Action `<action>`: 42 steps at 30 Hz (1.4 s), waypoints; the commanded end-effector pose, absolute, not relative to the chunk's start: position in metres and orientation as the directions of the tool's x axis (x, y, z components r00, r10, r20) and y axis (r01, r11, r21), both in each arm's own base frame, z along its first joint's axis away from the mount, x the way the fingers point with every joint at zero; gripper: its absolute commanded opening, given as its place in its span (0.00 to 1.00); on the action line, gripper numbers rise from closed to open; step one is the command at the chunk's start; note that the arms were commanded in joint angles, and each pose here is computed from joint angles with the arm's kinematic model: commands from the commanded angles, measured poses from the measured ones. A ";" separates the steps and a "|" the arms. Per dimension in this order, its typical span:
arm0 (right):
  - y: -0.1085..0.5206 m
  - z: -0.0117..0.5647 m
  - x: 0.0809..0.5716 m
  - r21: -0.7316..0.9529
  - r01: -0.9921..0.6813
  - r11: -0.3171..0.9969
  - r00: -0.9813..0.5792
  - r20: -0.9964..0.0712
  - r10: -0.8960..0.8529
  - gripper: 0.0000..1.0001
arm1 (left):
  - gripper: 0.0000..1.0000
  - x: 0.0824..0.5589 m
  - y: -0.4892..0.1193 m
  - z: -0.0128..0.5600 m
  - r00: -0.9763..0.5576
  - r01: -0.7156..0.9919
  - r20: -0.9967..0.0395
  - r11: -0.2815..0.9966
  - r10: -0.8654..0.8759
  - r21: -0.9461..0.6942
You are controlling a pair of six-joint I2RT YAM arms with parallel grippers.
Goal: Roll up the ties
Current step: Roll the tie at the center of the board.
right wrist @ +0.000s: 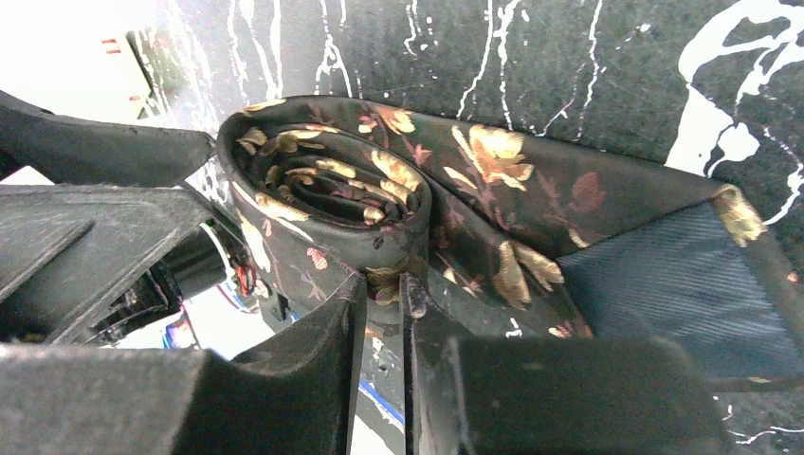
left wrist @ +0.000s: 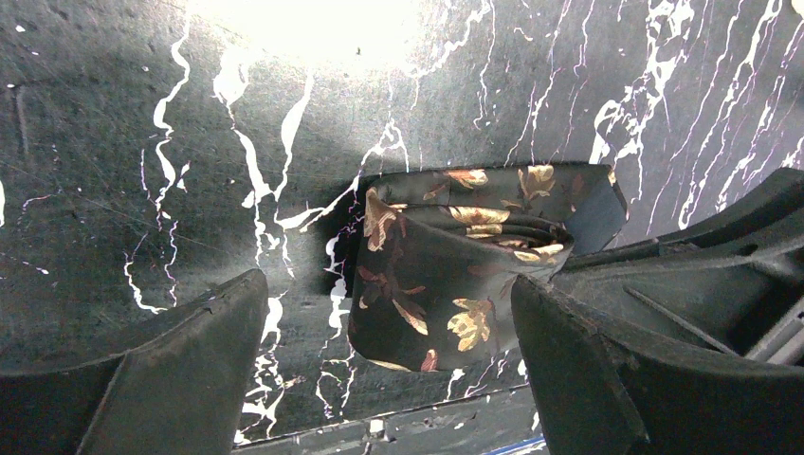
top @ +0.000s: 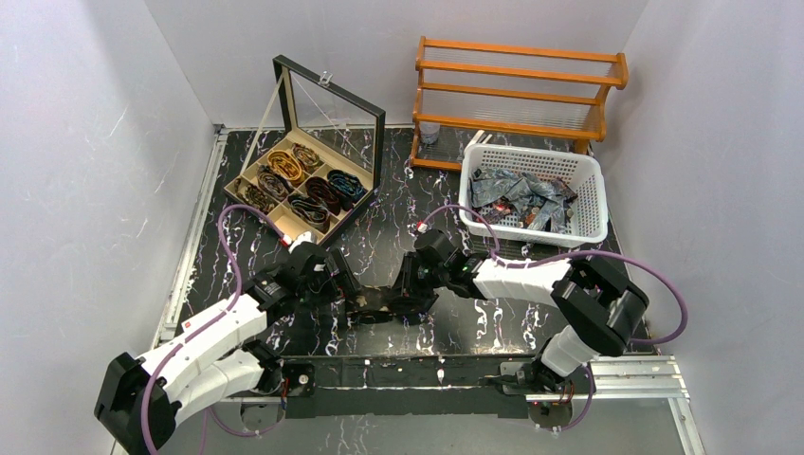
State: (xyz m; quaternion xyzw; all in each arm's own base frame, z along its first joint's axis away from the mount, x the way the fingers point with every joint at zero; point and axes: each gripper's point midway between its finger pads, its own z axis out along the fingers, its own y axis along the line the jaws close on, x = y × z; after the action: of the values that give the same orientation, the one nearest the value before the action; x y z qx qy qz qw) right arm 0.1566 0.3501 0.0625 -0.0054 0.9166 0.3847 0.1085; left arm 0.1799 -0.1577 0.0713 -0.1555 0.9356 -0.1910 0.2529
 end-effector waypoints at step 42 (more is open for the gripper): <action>0.349 0.024 0.170 0.727 -0.010 0.687 -0.996 -0.066 0.056 0.24 | 0.79 0.178 -0.204 0.046 -0.842 -0.034 -0.378 0.737 -0.386 -0.675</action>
State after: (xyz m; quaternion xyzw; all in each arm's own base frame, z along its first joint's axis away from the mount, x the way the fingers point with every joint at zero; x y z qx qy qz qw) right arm 0.1670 0.3498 0.0301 0.0113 0.9144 0.4026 0.0416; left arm 0.1736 -0.1989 0.0429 -0.1257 0.9033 -0.3285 0.2457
